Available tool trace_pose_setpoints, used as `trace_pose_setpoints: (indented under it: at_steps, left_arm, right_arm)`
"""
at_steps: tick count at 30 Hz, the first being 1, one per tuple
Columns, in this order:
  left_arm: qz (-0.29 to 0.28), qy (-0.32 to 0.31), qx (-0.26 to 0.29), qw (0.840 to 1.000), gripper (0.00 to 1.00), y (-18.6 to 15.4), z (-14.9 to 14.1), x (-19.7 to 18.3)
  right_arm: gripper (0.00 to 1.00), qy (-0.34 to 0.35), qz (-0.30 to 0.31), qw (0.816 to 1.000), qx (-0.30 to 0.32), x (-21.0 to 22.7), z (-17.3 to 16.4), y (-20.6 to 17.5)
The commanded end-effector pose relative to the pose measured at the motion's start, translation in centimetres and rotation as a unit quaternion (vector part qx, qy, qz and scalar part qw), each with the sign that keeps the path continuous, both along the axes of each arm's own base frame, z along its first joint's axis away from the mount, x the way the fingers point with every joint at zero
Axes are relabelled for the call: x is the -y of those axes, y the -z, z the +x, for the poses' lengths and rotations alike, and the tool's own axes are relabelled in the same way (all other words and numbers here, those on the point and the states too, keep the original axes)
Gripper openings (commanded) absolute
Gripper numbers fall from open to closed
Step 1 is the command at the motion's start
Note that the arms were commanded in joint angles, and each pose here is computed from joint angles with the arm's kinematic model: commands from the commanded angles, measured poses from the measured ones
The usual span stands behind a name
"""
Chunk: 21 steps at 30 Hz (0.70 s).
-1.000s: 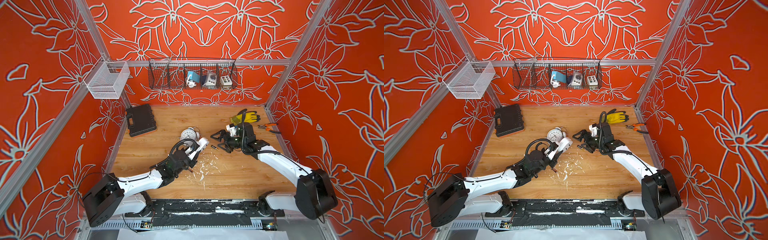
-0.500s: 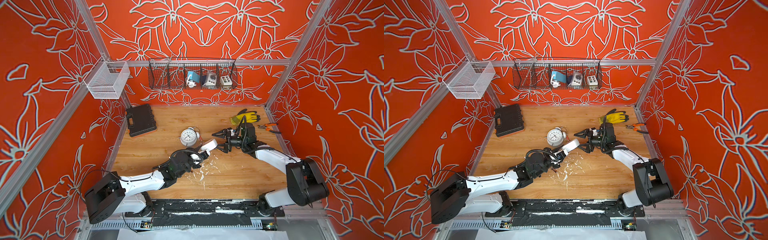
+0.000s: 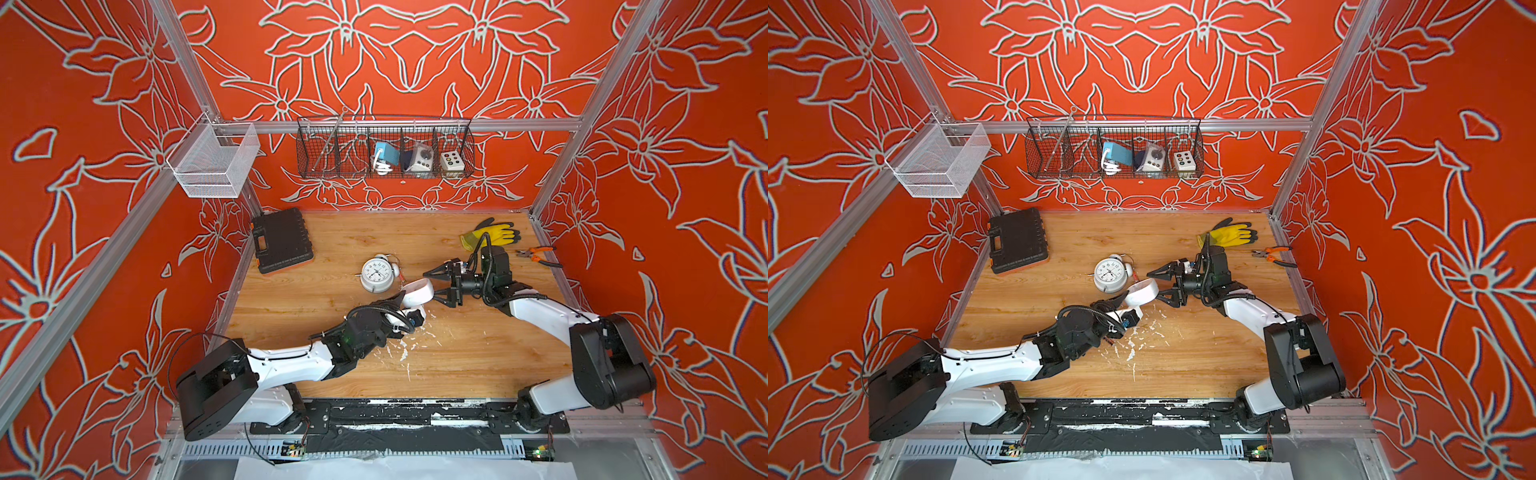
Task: Insert the battery into the alarm
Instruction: Adjust the alarm at the center of the board.
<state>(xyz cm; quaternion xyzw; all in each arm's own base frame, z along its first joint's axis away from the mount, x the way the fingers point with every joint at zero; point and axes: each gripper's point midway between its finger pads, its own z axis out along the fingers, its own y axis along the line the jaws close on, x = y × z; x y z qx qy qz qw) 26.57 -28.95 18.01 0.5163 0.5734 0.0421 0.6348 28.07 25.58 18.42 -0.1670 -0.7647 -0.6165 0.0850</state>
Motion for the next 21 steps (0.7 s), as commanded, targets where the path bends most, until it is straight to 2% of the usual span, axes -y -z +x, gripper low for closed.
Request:
trace_pose_setpoints:
  at_steps: [1, 7, 11, 14, 17, 19, 20, 21]
  left_arm:
    - [0.0, 0.001, 0.056, 0.998, 0.01, -2.38, -0.05, 0.67]
    - [0.013, 0.004, 0.066, 0.998, 0.02, -2.32, -0.52, 0.76]
    - [0.025, -0.005, 0.074, 0.997, 0.03, -2.14, -0.44, 0.69]
    - [0.035, -0.012, 0.078, 0.996, 0.07, -1.79, -0.29, 0.7]
    - [0.023, -0.016, 0.074, 0.997, 0.19, -1.92, -0.23, 0.82]
    - [0.006, -0.018, 0.06, 0.998, 0.31, -2.08, -0.22, 0.95]
    - [-0.004, -0.019, 0.052, 0.998, 0.38, -2.16, -0.24, 0.96]
    - [-0.018, -0.022, 0.043, 0.999, 0.55, -2.31, -0.23, 0.92]
  right_arm:
    - [0.66, -0.013, 0.002, 1.0, -0.005, -0.15, -0.19, 0.22]
    - [0.53, -0.016, -0.003, 1.0, -0.011, -0.13, -0.24, 0.85]
    - [0.34, -0.018, -0.007, 1.0, -0.012, -0.07, -0.42, 1.02]
    - [0.27, -0.021, -0.012, 1.0, -0.011, -0.01, -0.58, 1.06]
    - [0.23, -0.02, -0.017, 1.0, -0.009, 0.07, -0.61, 1.1]
    - [0.22, -0.016, -0.022, 1.0, -0.004, 0.17, -0.5, 1.07]
    - [0.21, -0.015, -0.025, 1.0, 0.0, 0.21, -0.43, 1.06]
    - [0.21, -0.013, -0.028, 1.0, 0.004, 0.26, -0.32, 1.03]
